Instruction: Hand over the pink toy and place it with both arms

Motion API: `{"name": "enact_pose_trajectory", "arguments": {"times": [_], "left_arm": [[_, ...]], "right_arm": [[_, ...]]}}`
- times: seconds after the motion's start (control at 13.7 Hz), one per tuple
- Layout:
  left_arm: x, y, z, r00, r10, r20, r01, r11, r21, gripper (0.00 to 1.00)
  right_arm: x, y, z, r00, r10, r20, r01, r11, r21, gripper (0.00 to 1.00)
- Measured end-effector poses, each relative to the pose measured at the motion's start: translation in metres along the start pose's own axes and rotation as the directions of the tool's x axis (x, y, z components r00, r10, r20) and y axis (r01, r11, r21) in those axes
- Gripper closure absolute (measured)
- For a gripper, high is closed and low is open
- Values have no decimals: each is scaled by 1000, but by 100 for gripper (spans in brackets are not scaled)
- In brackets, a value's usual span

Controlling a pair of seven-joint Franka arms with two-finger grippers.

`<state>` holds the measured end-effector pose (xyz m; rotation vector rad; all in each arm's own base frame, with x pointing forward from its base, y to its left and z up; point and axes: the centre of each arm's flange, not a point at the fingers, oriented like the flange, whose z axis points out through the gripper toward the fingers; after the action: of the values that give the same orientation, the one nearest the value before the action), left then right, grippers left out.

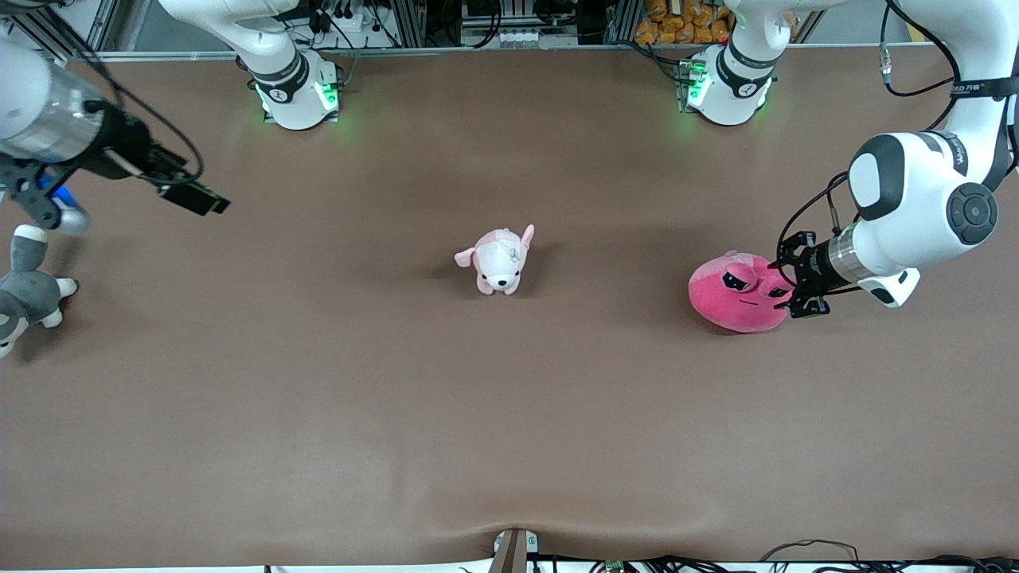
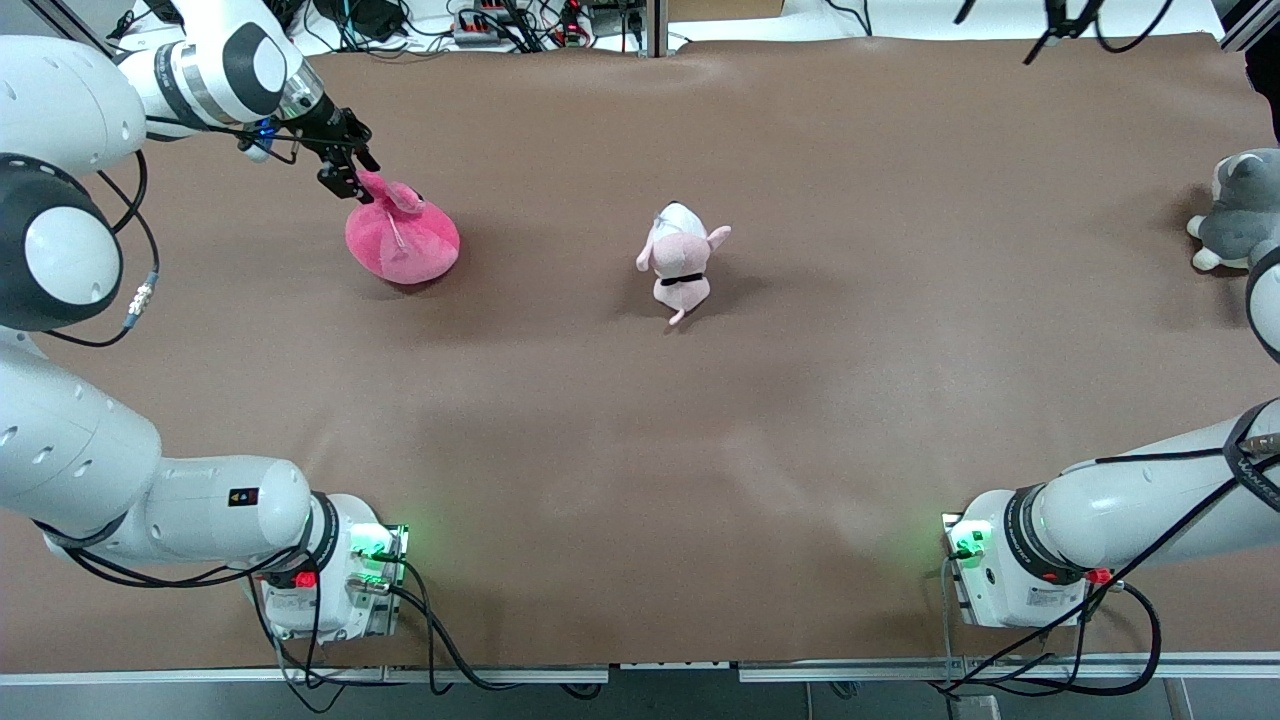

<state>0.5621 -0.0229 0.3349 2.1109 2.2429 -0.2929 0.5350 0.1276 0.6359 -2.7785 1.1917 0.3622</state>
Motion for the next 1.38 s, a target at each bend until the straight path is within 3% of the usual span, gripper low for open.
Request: {"name": "enact_pose_trajectory", "arguments": {"times": [0.07,0.22,0.44,0.51,0.66,1.02,1.38], "left_arm": [[0,1,1,1000,-5,6,5,1000,0,45],[1,2,3,1000,-8,8,8,1000,-3,51],[1,3,4,1000,-9,8,9,1000,-6,82],[1,3,4,1000,-8,8,9,1000,-8,86],[0,4,2,1000,-6,8,6,1000,-10,86],[-15,12,-14,1000,20,13,-20,999,-44,87],[-33,24,-66,998,52,27,-52,998,-21,89]], "right_arm": [[-5,-3,1,1000,24,5,-24,1000,1,0],[-6,-3,1,999,44,7,-44,999,1,0],[-3,-2,1,998,54,10,-54,999,4,0],[-4,-2,1,998,56,11,-56,998,4,0],[-7,-4,1,997,74,34,-75,997,13,0],[-34,-33,15,971,164,172,-174,984,45,0],[-98,-96,41,910,359,210,-384,918,95,0]]}}
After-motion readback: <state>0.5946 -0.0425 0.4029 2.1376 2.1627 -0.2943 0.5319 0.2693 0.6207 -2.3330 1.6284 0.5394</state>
